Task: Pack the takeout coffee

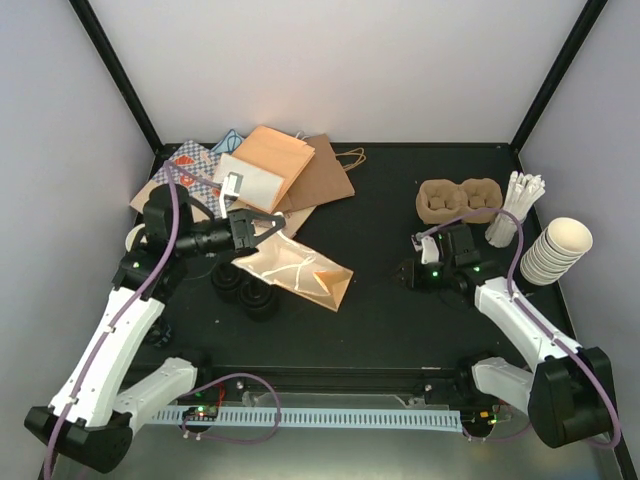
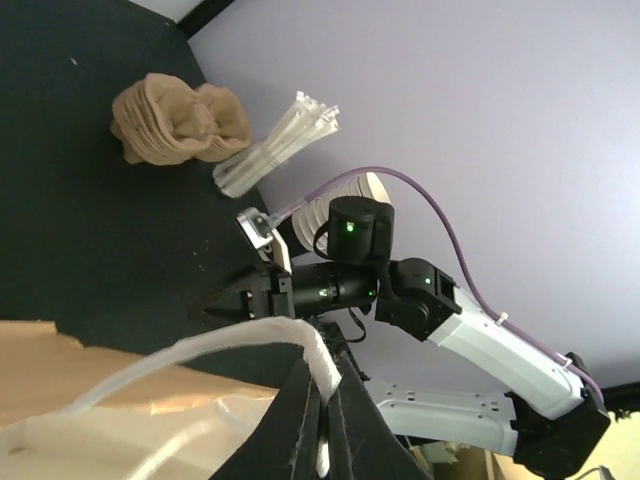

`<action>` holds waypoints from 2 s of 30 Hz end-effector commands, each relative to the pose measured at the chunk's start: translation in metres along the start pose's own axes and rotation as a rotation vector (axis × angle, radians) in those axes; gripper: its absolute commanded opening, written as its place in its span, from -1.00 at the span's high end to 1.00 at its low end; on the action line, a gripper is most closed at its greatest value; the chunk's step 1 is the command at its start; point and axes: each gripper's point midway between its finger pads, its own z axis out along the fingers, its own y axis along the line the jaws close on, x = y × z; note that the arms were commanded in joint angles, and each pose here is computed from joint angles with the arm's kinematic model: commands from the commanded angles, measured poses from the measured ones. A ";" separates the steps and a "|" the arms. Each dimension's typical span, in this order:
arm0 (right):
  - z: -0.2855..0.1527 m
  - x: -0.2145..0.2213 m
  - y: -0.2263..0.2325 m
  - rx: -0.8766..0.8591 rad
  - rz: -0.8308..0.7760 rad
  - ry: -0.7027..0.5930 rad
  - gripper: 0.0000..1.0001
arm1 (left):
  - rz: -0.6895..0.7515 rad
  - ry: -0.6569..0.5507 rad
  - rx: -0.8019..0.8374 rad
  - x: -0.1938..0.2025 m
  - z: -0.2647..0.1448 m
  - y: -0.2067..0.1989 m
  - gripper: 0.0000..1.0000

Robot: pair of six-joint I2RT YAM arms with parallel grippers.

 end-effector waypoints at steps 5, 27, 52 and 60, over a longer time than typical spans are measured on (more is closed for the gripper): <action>-0.017 -0.024 0.011 0.029 -0.103 -0.063 0.29 | 0.028 -0.028 0.087 -0.018 0.009 -0.042 0.96; 0.051 -0.006 0.035 0.136 -0.225 0.036 0.38 | 0.069 0.031 0.178 -0.011 0.026 -0.087 0.96; 0.078 0.051 0.030 0.207 -0.242 0.093 0.54 | -0.021 0.186 0.155 0.018 0.099 -0.042 0.96; 0.052 0.029 0.028 0.313 -0.277 0.001 0.49 | 0.006 0.191 0.142 0.018 0.100 -0.041 -0.12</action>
